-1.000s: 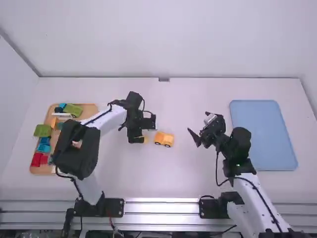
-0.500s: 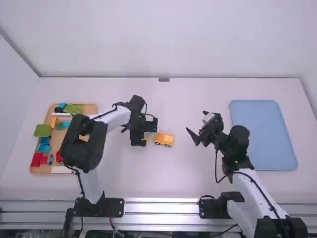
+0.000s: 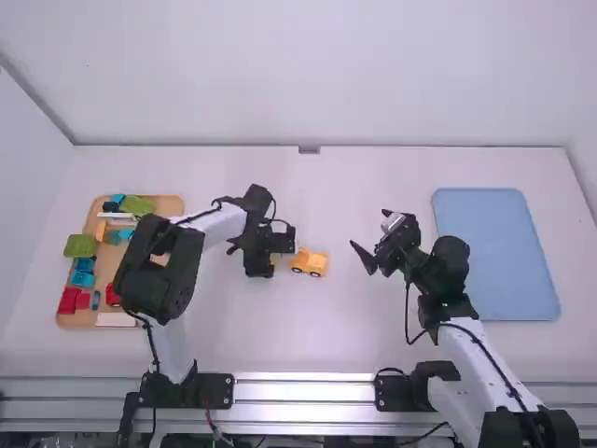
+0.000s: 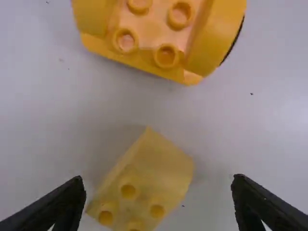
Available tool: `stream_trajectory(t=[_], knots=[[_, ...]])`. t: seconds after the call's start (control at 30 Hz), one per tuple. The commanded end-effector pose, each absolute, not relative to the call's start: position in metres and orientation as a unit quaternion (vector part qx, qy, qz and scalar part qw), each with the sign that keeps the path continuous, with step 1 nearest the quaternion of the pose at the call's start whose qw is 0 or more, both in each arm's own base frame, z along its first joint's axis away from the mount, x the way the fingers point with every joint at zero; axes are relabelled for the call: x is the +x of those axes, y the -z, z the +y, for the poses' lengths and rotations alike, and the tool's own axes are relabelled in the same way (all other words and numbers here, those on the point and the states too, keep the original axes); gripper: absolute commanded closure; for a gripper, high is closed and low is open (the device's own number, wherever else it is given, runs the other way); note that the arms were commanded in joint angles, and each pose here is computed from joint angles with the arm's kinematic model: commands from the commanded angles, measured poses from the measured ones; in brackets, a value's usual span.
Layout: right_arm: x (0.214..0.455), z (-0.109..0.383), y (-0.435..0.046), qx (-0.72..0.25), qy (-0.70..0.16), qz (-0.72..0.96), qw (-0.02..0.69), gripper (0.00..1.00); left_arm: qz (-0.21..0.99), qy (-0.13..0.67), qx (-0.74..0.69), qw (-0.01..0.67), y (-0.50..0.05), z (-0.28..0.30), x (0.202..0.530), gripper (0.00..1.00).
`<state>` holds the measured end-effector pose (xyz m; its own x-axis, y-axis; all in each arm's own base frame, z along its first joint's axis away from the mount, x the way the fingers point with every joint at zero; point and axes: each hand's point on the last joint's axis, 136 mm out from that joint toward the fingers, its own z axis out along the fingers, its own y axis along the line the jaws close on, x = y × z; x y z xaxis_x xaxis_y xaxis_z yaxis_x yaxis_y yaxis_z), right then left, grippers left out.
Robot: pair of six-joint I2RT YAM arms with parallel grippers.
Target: Assemble lego blocks to make yellow taxi
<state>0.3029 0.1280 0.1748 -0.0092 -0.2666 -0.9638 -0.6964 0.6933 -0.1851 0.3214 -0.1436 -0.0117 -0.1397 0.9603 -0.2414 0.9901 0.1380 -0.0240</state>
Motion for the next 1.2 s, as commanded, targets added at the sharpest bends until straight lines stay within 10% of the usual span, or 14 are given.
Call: stream_trajectory(t=[0.0,0.37,0.73,1.17], knots=[[0.3,0.129,-0.177,-0.351,-0.18,0.685,0.613,0.02,0.758,0.082,0.644,0.07,0.02,-0.14,0.317,0.24],[0.301,0.129,-0.177,-0.351,-0.18,0.685,0.613,0.02,0.772,0.077,0.626,0.08,0.021,-0.142,0.322,0.56],[0.301,0.129,-0.176,-0.35,-0.179,0.686,0.612,0.02,0.782,0.082,0.61,0.096,0.019,-0.147,0.328,0.29],[0.3,0.129,-0.176,-0.351,-0.181,0.686,0.612,0.02,0.748,0.093,0.65,0.097,0.019,-0.16,0.32,0.53]])
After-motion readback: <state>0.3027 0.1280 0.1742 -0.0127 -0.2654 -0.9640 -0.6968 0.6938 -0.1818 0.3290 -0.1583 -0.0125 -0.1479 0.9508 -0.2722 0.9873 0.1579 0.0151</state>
